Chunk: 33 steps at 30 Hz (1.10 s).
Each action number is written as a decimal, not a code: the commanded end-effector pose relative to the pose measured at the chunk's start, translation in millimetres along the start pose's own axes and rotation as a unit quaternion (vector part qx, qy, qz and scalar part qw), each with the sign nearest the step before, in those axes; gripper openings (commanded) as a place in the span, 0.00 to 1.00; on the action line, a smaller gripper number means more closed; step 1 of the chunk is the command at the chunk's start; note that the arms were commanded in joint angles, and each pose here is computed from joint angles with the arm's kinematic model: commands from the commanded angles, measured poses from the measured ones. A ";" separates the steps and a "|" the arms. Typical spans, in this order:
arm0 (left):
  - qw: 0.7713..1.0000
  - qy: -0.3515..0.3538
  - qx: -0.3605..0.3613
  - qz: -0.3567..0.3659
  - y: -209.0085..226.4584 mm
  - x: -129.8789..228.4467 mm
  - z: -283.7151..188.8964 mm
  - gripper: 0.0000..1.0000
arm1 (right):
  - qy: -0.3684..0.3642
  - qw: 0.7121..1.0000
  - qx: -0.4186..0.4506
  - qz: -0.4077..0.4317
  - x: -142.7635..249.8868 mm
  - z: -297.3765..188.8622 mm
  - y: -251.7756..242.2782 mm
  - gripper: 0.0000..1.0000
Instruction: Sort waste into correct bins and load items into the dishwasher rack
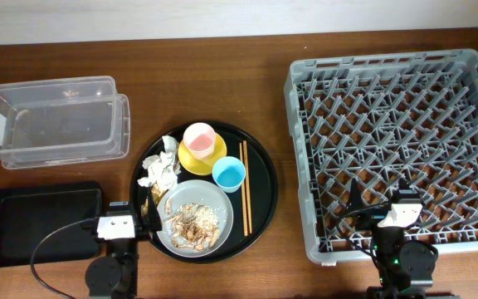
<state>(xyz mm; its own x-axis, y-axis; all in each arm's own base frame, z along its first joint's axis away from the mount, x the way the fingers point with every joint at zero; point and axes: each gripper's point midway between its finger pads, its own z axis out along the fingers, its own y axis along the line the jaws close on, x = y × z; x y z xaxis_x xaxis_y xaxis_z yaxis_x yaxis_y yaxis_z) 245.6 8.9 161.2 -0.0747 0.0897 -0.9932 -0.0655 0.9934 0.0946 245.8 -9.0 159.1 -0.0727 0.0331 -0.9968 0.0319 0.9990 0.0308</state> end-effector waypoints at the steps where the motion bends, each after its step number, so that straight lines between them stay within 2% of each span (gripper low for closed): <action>1: 1.000 -0.001 0.007 0.007 -2.7 1.7 0.0 1.00 | 0.003 1.000 0.010 0.002 3.7 0.4 -4.1 0.98; 5: 1.000 -0.003 0.022 0.006 -8.0 1.2 -0.2 1.00 | 0.003 1.000 0.010 0.002 3.7 0.4 -4.2 0.98; 7: 0.995 -0.007 0.097 0.006 -33.6 0.0 -3.3 1.00 | 0.003 1.000 0.010 0.002 3.7 0.4 -4.1 0.98; 9: 0.980 -0.026 0.195 -0.023 -66.0 -10.3 -13.3 1.00 | 0.003 1.000 0.010 0.002 3.7 0.4 -4.1 0.98; 11: 0.941 -0.054 0.331 -0.039 -106.3 -26.6 -38.8 1.00 | 0.003 1.000 0.010 0.002 3.7 0.4 -4.0 0.98; 12: 0.904 -0.076 0.419 -0.026 -129.4 -35.0 -63.0 1.00 | 0.003 1.000 0.010 0.002 3.7 0.4 -4.2 0.98; 14: 0.863 -0.092 0.497 -0.012 -146.4 -39.2 -88.5 1.00 | 0.003 1.000 0.010 0.002 3.7 0.4 -4.2 0.98; 16: 0.845 -0.099 0.525 -0.006 -151.7 -41.0 -99.2 1.00 | 0.003 1.000 0.010 0.002 3.7 0.4 -4.1 0.98; 19: 0.845 -0.108 0.523 -0.008 -150.7 -46.7 -99.6 1.00 | 0.003 1.000 0.010 0.002 3.7 0.4 -4.2 0.98; 23: 0.854 -0.129 0.501 -0.050 -142.8 -69.5 -96.3 1.00 | 0.003 1.000 0.010 0.002 3.7 0.4 -4.2 0.98; 28: 0.877 -0.172 0.444 -0.064 -124.3 -112.5 -91.6 1.00 | 0.003 1.000 0.010 0.002 3.7 0.4 -4.1 0.98; 30: 0.889 -0.158 0.426 -0.060 -119.6 -122.6 -87.2 1.00 | 0.003 1.000 0.010 0.002 3.7 0.4 -4.2 0.98; 33: 0.914 -0.088 0.393 -0.044 -112.3 -126.0 -73.2 1.00 | 0.003 1.000 0.010 0.002 3.7 0.4 -4.2 0.98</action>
<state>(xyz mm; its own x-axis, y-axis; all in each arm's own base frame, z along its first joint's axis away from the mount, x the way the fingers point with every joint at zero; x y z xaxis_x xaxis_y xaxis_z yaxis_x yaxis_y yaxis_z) 177.2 -131.8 256.6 0.0839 -0.1205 -0.9892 0.7567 0.6536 -0.0154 245.8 -9.0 159.2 -0.0724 0.0334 -0.9968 0.0320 0.9990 0.0312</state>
